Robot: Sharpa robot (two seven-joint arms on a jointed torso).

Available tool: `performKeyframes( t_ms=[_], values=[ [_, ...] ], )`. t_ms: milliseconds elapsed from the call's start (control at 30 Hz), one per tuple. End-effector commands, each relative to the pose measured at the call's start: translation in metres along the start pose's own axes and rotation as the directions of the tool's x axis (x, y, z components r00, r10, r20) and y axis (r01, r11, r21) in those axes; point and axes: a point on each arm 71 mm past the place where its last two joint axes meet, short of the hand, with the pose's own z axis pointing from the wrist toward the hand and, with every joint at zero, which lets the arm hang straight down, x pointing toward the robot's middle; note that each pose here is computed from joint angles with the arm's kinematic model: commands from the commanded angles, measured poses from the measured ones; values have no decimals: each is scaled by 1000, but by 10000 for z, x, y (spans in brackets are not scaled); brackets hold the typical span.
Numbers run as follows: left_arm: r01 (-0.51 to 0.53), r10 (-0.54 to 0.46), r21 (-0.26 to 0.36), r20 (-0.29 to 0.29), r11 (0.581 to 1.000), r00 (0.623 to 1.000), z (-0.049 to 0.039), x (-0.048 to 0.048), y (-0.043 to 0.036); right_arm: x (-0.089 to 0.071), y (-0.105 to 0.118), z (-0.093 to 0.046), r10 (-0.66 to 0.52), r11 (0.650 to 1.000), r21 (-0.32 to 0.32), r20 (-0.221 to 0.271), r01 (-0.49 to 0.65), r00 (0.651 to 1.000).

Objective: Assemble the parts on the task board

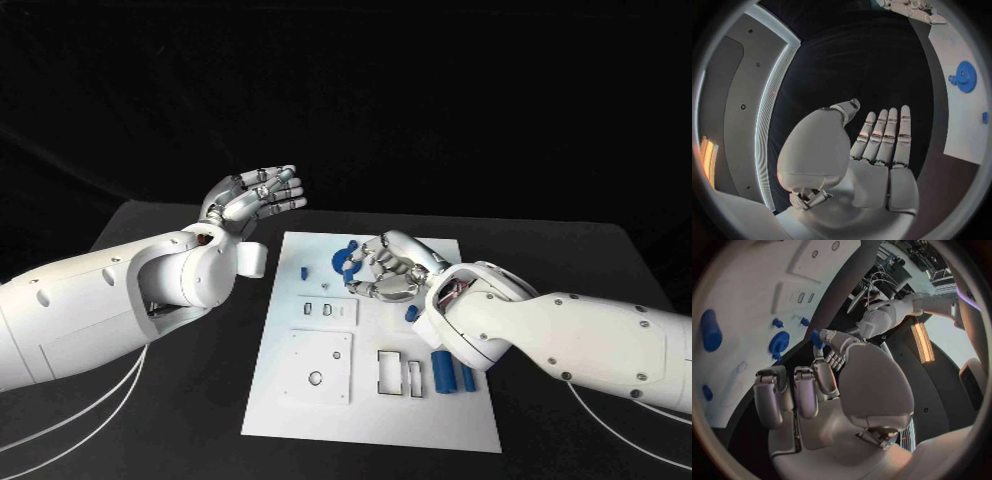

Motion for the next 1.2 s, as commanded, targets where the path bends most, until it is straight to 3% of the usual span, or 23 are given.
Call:
performKeyframes(
  t_ms=[33,267,600,1200],
  values=[
    [15,-15,3,-20,1000,1000,5,30,2,115,11,55,-74,997,7,-41,74,996],
    [18,-18,1,-26,1000,999,5,55,7,341,14,155,-139,990,4,-77,140,987],
    [20,-20,1,-29,1000,999,-2,64,4,517,-24,161,-190,981,9,-97,192,977],
    [18,-18,1,-26,1000,999,-7,52,0,576,-100,141,-222,973,42,-112,227,969]
  ],
)
